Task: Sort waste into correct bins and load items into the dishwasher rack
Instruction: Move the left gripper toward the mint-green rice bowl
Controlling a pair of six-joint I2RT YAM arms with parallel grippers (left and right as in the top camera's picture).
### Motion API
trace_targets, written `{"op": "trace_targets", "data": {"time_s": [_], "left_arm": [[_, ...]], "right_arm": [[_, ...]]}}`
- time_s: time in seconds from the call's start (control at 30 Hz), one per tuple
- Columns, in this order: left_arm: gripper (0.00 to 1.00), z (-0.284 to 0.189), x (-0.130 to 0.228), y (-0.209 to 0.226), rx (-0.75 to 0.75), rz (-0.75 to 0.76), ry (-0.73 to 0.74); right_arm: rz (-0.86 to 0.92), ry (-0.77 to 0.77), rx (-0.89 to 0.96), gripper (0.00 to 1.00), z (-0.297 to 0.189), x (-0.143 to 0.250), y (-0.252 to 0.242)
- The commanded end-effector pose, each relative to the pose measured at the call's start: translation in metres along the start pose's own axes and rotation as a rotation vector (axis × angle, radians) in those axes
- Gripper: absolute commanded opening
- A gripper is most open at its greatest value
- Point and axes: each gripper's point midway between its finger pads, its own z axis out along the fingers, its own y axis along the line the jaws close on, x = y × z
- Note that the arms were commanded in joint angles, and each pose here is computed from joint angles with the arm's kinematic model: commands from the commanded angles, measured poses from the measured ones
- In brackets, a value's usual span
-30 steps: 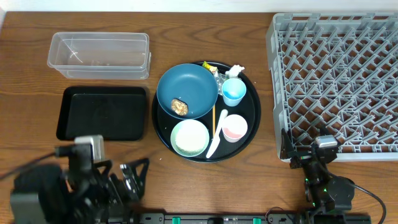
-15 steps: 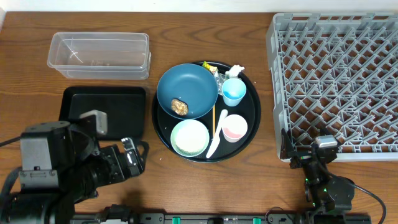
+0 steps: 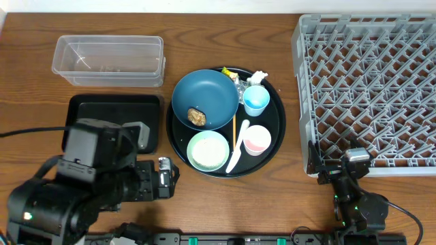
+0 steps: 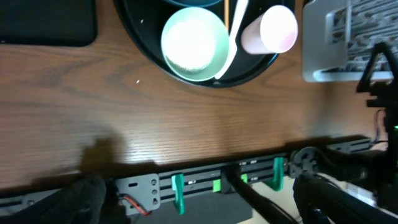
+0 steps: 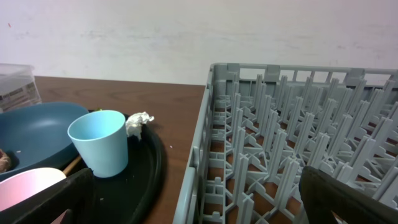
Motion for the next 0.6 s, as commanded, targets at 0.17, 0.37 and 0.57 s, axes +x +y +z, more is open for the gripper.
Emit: {"op": "trace_targets", "data": {"time_s": [0.17, 0.37, 0.57], "left_arm": [[0.98, 0.026, -0.022, -0.016, -0.063, 0.050, -0.018], [0.98, 0.055, -0.036, -0.013, -0.134, 0.046, 0.039], [0.98, 0.088, -0.020, -0.025, -0.082, 0.130, 0.230]], "right_arm": [[0.012, 0.005, 0.008, 0.99, 0.000, 0.002, -0.002], [0.012, 0.005, 0.008, 0.99, 0.000, 0.002, -0.002], [0.012, 0.005, 0.008, 0.99, 0.000, 0.002, -0.002]]}}
